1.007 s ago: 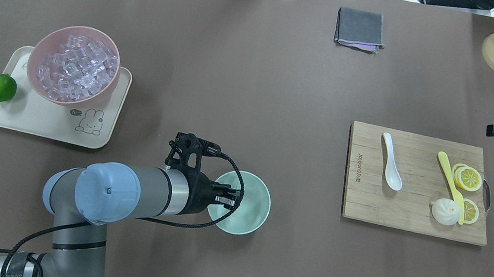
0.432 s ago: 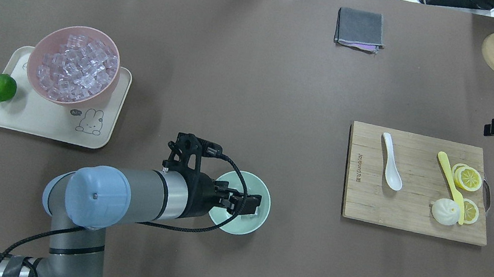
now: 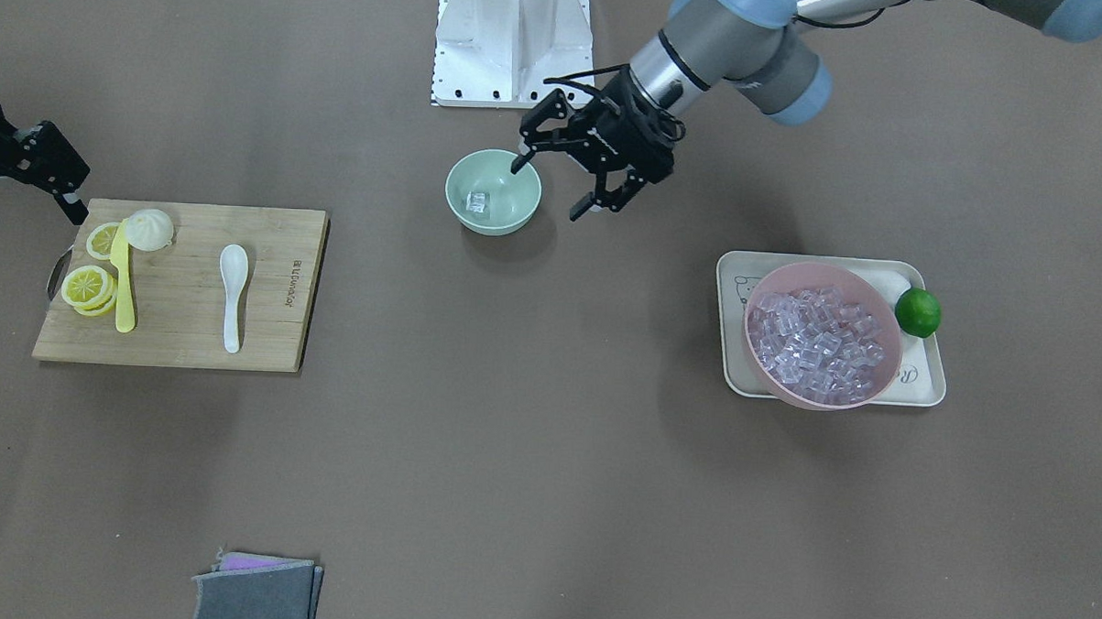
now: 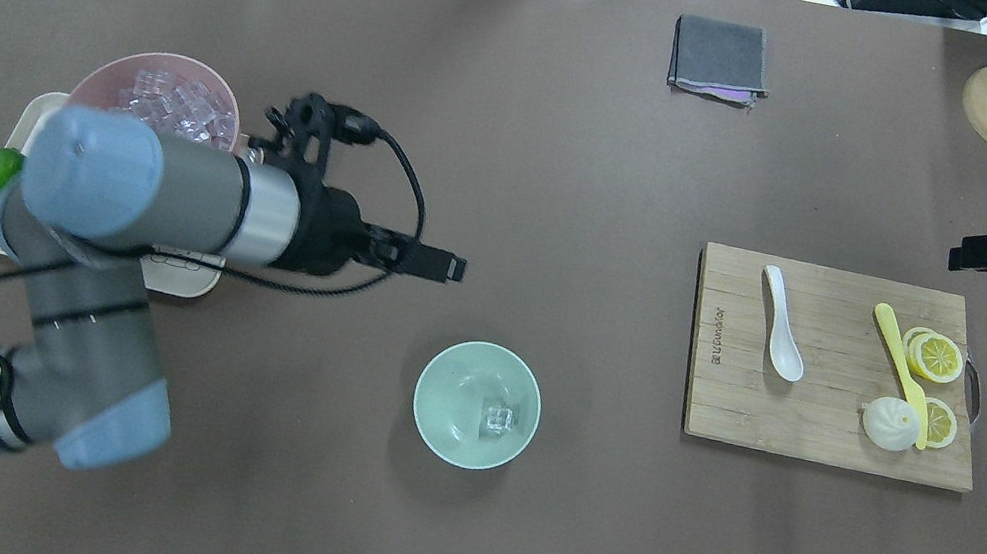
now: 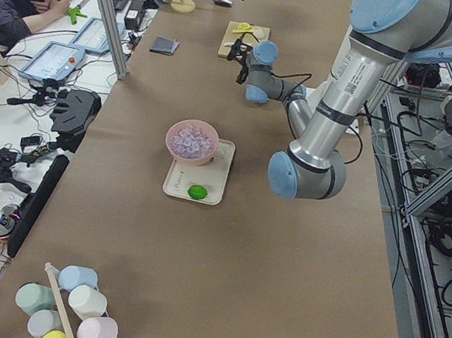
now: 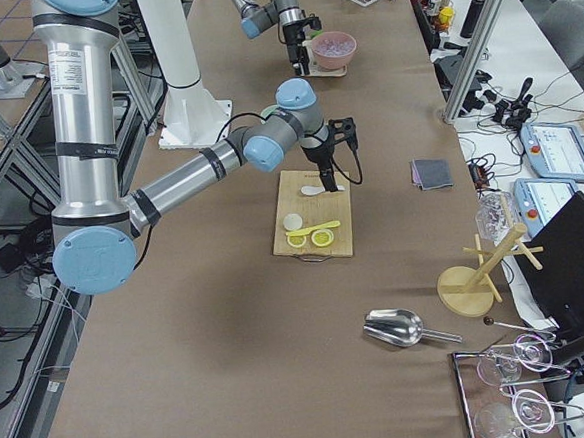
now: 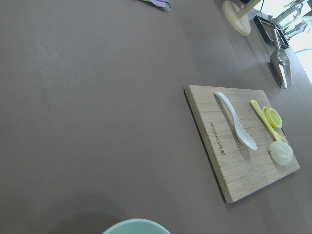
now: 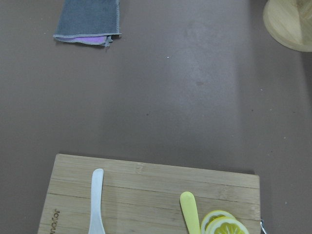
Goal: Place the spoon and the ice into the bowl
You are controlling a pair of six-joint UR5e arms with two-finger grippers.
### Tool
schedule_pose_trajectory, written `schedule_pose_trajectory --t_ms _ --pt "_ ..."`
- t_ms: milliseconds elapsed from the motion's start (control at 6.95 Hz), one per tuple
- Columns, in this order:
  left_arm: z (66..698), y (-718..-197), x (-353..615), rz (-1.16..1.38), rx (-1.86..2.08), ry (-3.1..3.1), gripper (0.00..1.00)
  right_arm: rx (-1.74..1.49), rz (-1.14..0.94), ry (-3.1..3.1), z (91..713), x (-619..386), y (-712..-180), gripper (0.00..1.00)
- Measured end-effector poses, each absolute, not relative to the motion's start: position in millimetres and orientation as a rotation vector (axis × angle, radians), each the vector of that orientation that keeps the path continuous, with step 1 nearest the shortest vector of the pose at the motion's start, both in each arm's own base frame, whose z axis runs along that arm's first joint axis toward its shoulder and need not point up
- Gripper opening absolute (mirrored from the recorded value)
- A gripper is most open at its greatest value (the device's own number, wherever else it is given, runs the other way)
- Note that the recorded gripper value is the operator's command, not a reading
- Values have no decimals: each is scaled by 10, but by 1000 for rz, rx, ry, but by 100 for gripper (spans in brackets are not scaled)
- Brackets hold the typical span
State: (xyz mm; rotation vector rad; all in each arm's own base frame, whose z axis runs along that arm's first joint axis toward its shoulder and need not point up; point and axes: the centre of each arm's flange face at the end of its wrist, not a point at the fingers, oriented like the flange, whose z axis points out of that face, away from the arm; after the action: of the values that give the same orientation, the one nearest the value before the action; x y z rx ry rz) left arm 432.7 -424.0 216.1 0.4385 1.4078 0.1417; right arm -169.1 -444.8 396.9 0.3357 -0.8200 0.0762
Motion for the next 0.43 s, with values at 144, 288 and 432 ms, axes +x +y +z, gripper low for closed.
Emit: schedule_pose_trajectory --t_ms 144,288,432 --pt "2514 -4657 3725 209 414 1335 97 343 83 -811 3910 -1896 -4441 100" --pt "2889 -4948 3169 243 414 1262 97 349 86 -800 3866 -2100 -4428 100" --pt "3345 -5174 2561 272 449 1163 97 355 83 -785 3865 -2303 -4431 100"
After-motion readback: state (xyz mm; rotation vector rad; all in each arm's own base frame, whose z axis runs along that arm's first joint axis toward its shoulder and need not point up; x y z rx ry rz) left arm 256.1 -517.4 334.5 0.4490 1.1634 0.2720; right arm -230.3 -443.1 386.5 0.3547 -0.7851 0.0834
